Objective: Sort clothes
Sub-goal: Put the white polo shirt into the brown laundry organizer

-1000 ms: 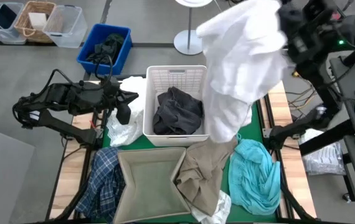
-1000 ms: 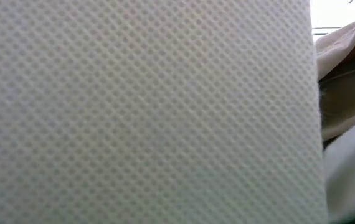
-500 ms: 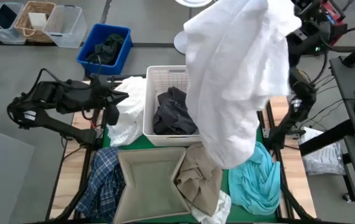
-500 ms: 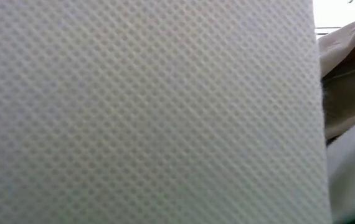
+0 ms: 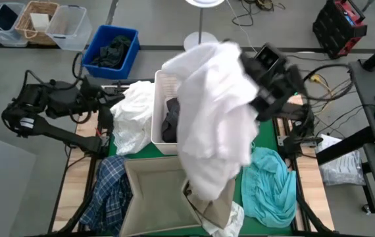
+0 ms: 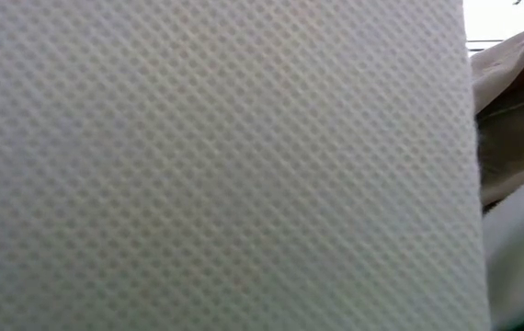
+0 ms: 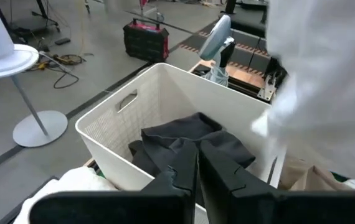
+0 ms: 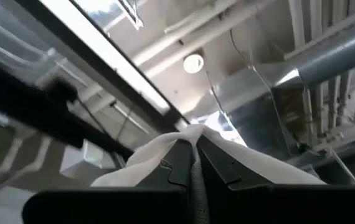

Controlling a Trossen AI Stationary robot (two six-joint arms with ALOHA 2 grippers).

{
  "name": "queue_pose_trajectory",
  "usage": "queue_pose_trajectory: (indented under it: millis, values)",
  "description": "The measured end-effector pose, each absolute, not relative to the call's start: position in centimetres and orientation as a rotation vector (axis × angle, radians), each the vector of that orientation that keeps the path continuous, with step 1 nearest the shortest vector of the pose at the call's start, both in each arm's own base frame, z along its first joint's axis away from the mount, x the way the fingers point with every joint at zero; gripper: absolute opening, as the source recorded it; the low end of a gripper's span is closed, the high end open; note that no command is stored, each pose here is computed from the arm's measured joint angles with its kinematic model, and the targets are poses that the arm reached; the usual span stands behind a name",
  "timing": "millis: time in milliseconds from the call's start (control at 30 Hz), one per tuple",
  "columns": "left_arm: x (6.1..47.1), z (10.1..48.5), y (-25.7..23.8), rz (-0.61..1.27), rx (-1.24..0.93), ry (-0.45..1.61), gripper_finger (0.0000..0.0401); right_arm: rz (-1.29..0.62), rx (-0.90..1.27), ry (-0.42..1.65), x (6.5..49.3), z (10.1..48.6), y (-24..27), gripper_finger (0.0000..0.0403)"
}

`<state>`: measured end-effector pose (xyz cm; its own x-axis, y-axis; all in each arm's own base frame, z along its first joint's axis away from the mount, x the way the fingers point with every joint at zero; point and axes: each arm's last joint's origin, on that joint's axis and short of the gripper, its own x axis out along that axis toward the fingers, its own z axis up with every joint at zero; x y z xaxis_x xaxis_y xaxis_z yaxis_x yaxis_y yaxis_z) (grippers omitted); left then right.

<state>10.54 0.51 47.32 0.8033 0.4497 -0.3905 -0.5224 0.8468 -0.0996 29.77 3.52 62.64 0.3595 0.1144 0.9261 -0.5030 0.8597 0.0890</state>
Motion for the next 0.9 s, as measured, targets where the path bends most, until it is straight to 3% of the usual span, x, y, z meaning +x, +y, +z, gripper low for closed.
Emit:
queue_pose_trajectory:
  millis: [367, 900]
  values:
    - [8.4, 47.7, 0.7, 0.517, -0.227, 0.314, 0.0000, 0.368, 0.365, -0.721, 35.5, 58.5, 7.8, 0.0009]
    - [6.9, 47.8, 0.9, 0.517, -0.270, 0.282, 0.0000, 0.227, 0.411, 0.284, 39.3, 48.5, 9.3, 0.0009]
